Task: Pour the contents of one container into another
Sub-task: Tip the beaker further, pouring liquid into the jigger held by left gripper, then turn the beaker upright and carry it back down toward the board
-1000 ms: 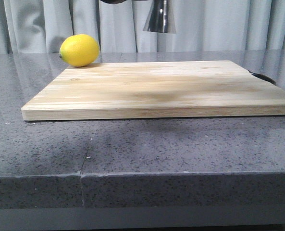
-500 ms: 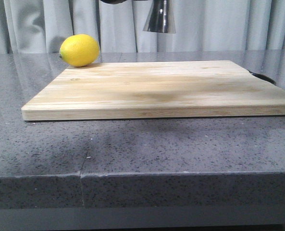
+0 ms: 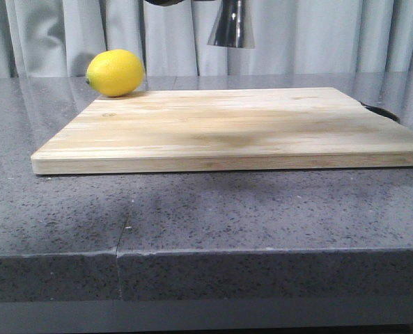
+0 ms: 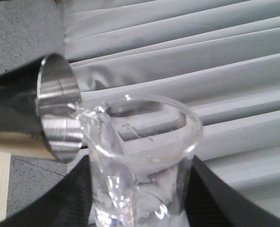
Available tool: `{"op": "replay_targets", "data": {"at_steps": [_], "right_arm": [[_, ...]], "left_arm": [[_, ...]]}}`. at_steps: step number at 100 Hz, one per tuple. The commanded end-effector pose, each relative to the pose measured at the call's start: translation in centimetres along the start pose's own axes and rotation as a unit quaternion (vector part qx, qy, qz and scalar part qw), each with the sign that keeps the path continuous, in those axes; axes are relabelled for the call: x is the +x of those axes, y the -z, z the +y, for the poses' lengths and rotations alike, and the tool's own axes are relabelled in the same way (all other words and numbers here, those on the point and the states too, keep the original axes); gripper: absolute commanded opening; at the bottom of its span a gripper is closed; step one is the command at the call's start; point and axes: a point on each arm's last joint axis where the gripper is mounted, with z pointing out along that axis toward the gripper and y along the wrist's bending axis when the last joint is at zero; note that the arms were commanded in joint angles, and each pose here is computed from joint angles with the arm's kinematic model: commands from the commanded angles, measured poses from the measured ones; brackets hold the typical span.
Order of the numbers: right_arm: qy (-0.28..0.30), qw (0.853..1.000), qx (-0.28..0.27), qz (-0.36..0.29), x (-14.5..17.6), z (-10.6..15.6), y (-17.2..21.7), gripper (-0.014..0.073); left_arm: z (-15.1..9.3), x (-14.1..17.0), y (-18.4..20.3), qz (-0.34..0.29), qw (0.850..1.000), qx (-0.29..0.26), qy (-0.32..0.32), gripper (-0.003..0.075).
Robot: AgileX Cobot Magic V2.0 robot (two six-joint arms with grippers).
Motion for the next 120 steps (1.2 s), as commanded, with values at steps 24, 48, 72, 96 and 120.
{"op": "replay_targets", "data": {"at_steps": [24, 48, 72, 96, 120], "right_arm": [[0.025, 0.998, 0.048, -0.024, -1.14, -2.23, 0.53, 0.0253], [0.033, 0.998, 0.048, -0.024, -1.14, -2.23, 0.53, 0.0253], [0.040, 0.998, 0.049, -0.024, -1.14, -2.23, 0.53, 0.0253], [0.049, 0.997, 0.049, -0.023, -1.14, -2.23, 0.53, 0.0253], [0.053, 0.997, 0.049, -0.023, -1.14, -2.23, 0.53, 0.0253]], "left_arm": [[-0.51, -3.03, 0.95, -0.080, 0.997, 0.009, 0.004, -0.0013], [-0.51, -3.03, 0.95, -0.080, 0.997, 0.009, 0.004, -0.0013], [-0.51, -3.03, 0.95, -0.079, 0.997, 0.009, 0.004, -0.0013], [-0.51, -3.01, 0.94, -0.078, 0.997, 0.009, 0.004, -0.0013], [-0.51, -3.01, 0.94, -0.078, 0.997, 0.009, 0.004, -0.0013]]}}
